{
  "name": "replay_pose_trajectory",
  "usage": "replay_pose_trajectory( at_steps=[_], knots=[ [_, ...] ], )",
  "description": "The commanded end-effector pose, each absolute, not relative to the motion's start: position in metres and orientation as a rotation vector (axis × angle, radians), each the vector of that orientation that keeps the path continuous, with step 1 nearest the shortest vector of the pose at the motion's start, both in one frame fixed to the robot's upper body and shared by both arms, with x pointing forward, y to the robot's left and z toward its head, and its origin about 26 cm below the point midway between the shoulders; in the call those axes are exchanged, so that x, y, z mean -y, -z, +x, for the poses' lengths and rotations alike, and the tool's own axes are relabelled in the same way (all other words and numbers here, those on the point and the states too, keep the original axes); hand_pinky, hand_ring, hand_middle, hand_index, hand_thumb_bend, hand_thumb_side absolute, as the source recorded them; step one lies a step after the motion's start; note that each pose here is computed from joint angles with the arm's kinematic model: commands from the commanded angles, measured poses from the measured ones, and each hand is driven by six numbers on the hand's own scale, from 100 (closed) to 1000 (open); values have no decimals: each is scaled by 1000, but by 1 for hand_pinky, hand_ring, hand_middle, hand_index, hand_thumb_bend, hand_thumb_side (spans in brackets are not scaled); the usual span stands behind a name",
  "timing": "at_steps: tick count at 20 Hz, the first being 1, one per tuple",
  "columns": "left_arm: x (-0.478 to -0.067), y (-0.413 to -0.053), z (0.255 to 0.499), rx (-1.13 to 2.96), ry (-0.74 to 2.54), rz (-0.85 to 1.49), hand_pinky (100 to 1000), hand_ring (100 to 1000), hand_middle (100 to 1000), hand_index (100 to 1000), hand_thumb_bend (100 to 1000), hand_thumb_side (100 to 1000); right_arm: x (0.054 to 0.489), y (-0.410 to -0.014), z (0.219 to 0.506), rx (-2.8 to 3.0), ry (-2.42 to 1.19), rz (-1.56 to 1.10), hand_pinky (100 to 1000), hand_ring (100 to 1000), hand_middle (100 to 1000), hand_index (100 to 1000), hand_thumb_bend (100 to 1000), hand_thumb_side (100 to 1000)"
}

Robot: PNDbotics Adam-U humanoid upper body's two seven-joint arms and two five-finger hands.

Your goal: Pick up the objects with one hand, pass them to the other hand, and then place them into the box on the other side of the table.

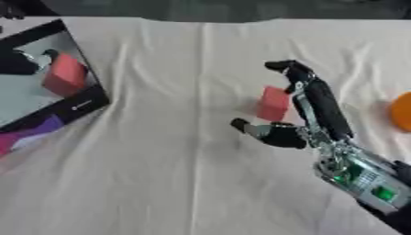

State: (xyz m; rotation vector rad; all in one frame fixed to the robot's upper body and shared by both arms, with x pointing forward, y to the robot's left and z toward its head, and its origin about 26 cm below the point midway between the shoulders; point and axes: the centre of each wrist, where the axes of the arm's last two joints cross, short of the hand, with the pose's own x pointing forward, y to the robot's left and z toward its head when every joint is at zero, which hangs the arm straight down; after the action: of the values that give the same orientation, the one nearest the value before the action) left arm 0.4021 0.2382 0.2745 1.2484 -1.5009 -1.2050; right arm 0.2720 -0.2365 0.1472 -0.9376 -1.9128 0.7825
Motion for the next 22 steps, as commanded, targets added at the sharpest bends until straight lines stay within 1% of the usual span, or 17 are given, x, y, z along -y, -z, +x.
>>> replay_pose_trajectory(
  at_steps=[1, 5, 9, 13, 20, 22],
  knots=[
    [-245, -307, 385, 1571, 1145, 1237, 922, 781, 718, 781, 278, 528, 254, -166, 277, 1893, -835, -965, 600, 885, 784, 836, 716, 427],
    [-243, -321, 370, 1637, 1094, 1154, 947, 770, 703, 763, 207, 566, 271, -188, 282, 1846, -883, -993, 640, 895, 808, 842, 704, 421],
    [-242, -329, 361, 1673, 1052, 1103, 956, 765, 695, 753, 192, 580, 283, -207, 285, 1785, -941, -1011, 680, 901, 825, 850, 691, 424],
    [-242, -333, 358, 1691, 1023, 1079, 962, 761, 689, 745, 180, 592, 292, -220, 287, 1726, -1022, -1016, 753, 915, 851, 864, 670, 421],
    [-245, -338, 357, 1725, 989, 1057, 972, 758, 684, 740, 171, 610, 298, -235, 288, 1714, -1144, -1014, 781, 910, 850, 866, 639, 372],
    [-246, -339, 356, 1746, 1001, 1029, 984, 753, 679, 736, 145, 644, 298, -233, 287, 1699, -1192, -974, 811, 911, 855, 873, 645, 364]
  ],
)
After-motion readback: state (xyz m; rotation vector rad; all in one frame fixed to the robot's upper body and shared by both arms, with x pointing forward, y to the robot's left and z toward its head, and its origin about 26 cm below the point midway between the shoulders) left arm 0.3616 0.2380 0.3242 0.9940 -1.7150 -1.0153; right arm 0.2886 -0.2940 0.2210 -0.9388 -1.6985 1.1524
